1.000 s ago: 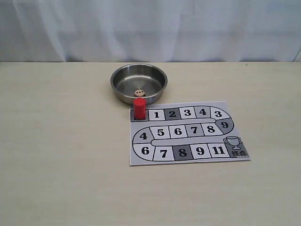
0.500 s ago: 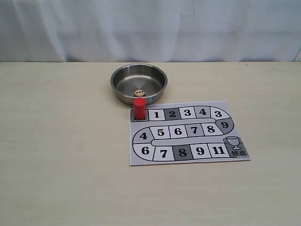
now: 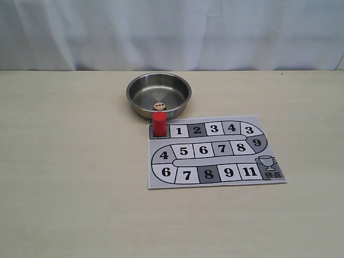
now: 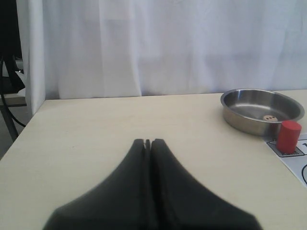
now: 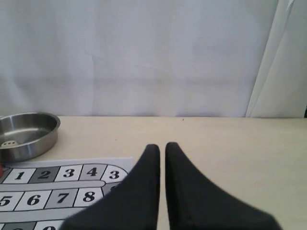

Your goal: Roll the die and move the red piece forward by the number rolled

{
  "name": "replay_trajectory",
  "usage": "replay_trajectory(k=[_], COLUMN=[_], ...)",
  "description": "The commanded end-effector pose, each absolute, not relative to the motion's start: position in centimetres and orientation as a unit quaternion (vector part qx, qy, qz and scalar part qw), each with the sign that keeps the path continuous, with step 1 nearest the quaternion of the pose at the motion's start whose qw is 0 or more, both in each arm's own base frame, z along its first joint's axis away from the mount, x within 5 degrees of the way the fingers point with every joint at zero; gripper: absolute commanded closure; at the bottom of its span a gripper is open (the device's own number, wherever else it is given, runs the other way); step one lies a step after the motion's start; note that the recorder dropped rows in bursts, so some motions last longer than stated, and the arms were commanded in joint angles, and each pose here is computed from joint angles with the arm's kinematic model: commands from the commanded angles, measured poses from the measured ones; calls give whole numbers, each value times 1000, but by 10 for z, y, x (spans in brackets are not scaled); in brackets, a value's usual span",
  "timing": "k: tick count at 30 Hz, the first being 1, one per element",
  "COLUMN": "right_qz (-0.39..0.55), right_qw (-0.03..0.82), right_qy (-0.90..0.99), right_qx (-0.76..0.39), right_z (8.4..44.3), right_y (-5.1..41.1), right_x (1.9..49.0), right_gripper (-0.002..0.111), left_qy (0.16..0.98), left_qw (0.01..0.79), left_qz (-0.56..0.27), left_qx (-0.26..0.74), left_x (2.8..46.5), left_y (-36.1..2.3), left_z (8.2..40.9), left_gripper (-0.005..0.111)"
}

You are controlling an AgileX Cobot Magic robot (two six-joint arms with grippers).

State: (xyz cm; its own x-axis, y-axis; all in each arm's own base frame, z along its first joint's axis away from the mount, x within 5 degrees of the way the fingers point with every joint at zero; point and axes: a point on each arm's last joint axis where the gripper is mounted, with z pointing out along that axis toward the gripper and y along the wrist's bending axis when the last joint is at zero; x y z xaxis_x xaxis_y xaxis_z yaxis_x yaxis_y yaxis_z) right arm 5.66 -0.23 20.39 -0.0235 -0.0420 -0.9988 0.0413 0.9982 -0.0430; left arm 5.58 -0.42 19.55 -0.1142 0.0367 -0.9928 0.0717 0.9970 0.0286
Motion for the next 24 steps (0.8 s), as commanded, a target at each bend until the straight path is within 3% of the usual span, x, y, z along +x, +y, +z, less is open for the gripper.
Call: replay_trajectory(k=[1, 4, 13, 24], right_qz=[-36, -36, -15, -11], right_qw=[730, 734, 768, 708], right_qy=[683, 678, 640, 706], right_qx=[-3, -3, 12, 5], right_z=[211, 213, 270, 314], right_y=[-2, -2, -1, 0], right_x=[56, 56, 41, 47], right_gripper=[104, 104, 104, 104], left_qy=[744, 744, 744, 744], left_qw=[668, 668, 668, 668], left_qz=[-16, -16, -16, -16], left_qx=[35, 35, 35, 35], left_x=[56, 56, 56, 56], left_y=[-4, -4, -4, -4], left_z=[195, 195, 195, 195], left_gripper=[107, 107, 107, 107])
